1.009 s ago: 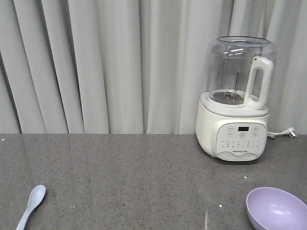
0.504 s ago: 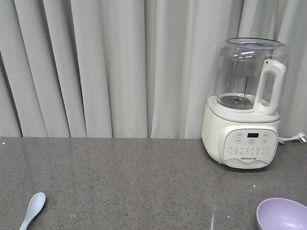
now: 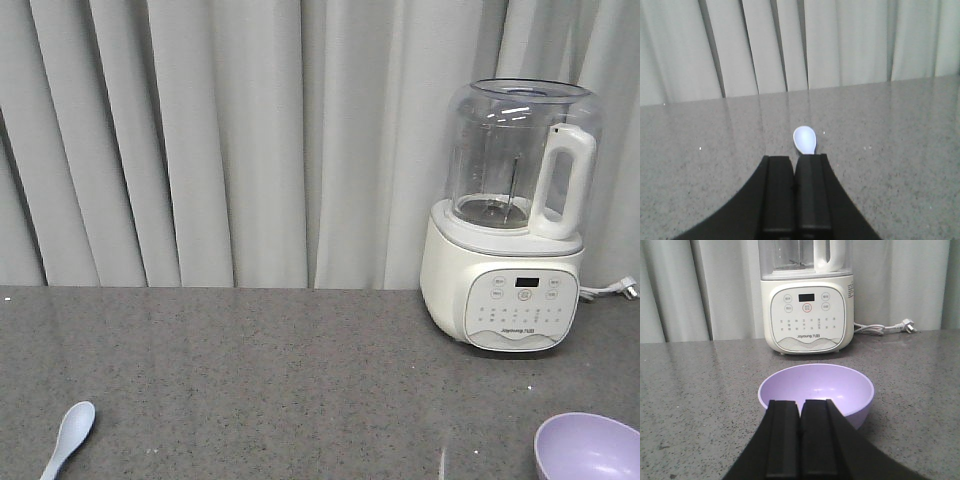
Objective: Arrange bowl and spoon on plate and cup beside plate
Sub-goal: 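Lower the left gripper onto the white spoon handle and close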
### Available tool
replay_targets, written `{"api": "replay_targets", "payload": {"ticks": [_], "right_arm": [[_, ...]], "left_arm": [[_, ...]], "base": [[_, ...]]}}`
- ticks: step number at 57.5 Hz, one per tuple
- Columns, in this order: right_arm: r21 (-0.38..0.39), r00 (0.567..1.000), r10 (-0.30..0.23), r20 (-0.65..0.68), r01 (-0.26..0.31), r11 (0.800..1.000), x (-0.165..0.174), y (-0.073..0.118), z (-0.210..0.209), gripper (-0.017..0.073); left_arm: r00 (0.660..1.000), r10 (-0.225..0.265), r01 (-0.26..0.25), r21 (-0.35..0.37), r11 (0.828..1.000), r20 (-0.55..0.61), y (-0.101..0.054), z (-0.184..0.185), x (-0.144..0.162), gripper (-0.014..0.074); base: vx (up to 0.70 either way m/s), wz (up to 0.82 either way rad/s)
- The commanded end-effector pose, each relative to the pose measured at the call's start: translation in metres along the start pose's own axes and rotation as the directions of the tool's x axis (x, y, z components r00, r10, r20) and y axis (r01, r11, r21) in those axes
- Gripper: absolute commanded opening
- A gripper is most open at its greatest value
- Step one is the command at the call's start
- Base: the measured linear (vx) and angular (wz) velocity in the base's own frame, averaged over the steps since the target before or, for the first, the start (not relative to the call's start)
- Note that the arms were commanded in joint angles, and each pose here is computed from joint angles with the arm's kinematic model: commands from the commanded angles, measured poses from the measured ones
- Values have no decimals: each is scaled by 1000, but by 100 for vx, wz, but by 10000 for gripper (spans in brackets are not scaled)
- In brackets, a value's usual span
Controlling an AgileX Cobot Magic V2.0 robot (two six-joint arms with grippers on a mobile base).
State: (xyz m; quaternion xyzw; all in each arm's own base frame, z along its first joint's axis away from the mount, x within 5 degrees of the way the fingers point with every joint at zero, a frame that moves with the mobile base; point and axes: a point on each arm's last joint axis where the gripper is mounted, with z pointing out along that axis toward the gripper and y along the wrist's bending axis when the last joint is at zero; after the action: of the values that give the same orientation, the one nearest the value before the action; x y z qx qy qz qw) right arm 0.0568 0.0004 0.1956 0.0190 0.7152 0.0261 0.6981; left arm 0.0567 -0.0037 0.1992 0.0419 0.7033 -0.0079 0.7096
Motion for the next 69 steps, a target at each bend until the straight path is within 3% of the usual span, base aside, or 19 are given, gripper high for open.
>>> {"api": "replay_targets", "payload": {"ticks": [1, 4, 9, 13, 22, 26, 30, 38, 47, 56, 61, 69], "right_arm": [[-9, 995, -1, 100, 2, 1000, -8, 1, -1, -8], [-14, 991, -5, 136, 7, 1000, -11, 1, -1, -8], [-21, 982, -3, 191, 7, 1000, -16, 2, -2, -8], [-24, 973, -3, 229, 9, 1000, -26, 3, -4, -8], [-25, 931, -6, 364, 16, 1000, -98, 7, -22, -8], [-5, 902, -60, 428, 69, 998, -142, 10, -29, -8], [28, 896, -138, 422, 139, 990, -183, 12, -17, -8], [27, 912, -153, 380, 154, 988, -230, 16, 28, -8], [9, 966, -152, 210, 154, 988, -221, 16, 92, -2], [10, 965, -161, 207, 163, 987, -220, 16, 93, 69], [11, 964, -169, 207, 170, 985, -220, 16, 93, 184], [11, 964, -168, 207, 169, 986, -220, 16, 93, 456]], "left_arm": [[976, -10, 8, 9, 1000, 219, 0, -5, -28, 3], [957, -35, 30, 20, 999, 289, -1, -7, -36, 3], [930, -154, 143, 57, 988, 333, 1, -11, -53, 3], [919, -191, 179, 66, 982, 345, 2, -17, -72, 3], [928, -108, 105, 28, 994, 357, 6, -22, -135, 3], [930, -59, 59, 11, 998, 364, 8, -10, -174, 3], [934, -50, 51, 7, 999, 355, 9, 8, -208, 3], [952, -52, 52, 7, 999, 300, 11, 57, -245, 3], [981, -52, 52, 8, 999, 189, 10, 104, -236, 19], [981, -52, 52, 8, 999, 189, 10, 106, -235, 123], [981, -52, 52, 8, 999, 189, 10, 106, -235, 239], [981, -52, 52, 8, 999, 188, 10, 106, -235, 453]], "base": [[0, 0], [0, 0], [0, 0], [0, 0], [0, 0], [0, 0], [0, 0], [0, 0], [0, 0], [0, 0], [0, 0], [0, 0]]}}
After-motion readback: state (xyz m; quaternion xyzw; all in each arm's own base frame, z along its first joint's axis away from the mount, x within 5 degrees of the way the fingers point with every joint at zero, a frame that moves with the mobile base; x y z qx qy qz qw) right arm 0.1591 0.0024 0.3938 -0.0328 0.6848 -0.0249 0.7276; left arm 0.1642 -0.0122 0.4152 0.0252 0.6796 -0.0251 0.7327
